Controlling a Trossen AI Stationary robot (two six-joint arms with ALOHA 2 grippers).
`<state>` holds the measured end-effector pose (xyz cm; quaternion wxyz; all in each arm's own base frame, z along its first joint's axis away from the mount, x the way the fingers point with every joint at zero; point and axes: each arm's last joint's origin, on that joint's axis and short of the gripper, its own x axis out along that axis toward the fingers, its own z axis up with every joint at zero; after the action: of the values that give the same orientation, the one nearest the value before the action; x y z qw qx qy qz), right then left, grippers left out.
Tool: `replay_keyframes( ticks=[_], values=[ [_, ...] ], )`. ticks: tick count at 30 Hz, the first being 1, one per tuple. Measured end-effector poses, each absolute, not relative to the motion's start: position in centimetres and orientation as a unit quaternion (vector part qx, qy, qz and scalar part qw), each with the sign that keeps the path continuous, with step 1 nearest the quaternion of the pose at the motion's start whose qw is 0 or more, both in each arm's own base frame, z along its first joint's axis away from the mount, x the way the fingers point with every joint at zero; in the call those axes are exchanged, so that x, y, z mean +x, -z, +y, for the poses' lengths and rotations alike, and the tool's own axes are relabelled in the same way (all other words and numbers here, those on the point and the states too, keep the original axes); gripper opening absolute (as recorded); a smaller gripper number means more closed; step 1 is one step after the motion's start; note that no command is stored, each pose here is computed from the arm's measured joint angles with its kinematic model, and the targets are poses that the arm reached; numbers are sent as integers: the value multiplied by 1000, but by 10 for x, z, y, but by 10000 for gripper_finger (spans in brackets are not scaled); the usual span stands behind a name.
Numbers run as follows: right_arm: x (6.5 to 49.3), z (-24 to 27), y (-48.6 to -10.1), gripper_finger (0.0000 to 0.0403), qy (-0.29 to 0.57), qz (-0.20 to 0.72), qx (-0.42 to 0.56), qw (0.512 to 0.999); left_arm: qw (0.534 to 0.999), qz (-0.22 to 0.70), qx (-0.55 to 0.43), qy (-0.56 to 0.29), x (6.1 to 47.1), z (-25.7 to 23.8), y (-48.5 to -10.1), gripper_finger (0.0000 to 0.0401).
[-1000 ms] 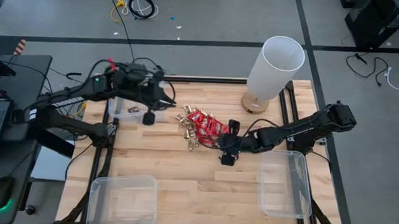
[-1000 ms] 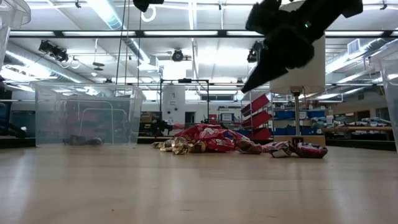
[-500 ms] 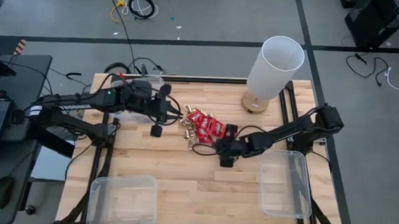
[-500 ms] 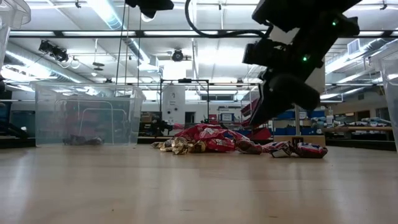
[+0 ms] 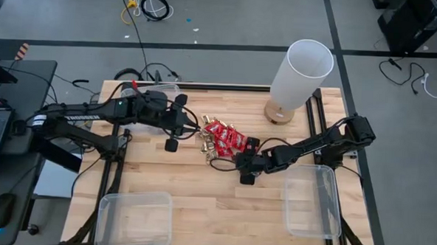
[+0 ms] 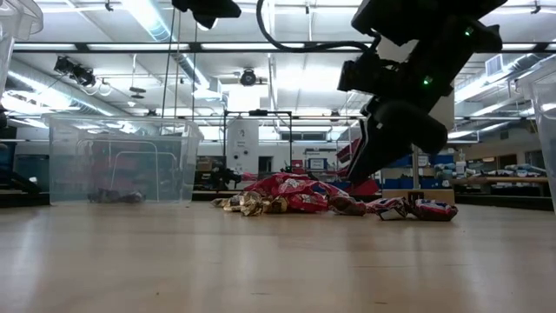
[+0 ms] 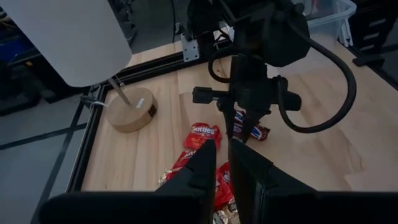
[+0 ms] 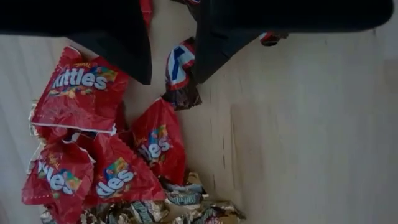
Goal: Sort candy
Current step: Put the brown chocolate into the top left transparent bin
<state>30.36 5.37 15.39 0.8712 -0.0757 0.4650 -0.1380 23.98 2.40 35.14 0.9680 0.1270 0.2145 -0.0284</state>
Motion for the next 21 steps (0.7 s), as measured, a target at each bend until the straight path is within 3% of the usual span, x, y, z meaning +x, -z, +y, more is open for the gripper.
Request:
replay_keyframes(
  ticks=[9, 21],
  values=[
    [307, 55, -135, 127, 149, 486, -61, 859, 966, 224, 125, 32, 239, 23, -350, 47],
    [308, 55, -126, 108, 168, 490, -50, 854, 966, 224, 123, 32, 239, 23, -350, 47]
  ],
)
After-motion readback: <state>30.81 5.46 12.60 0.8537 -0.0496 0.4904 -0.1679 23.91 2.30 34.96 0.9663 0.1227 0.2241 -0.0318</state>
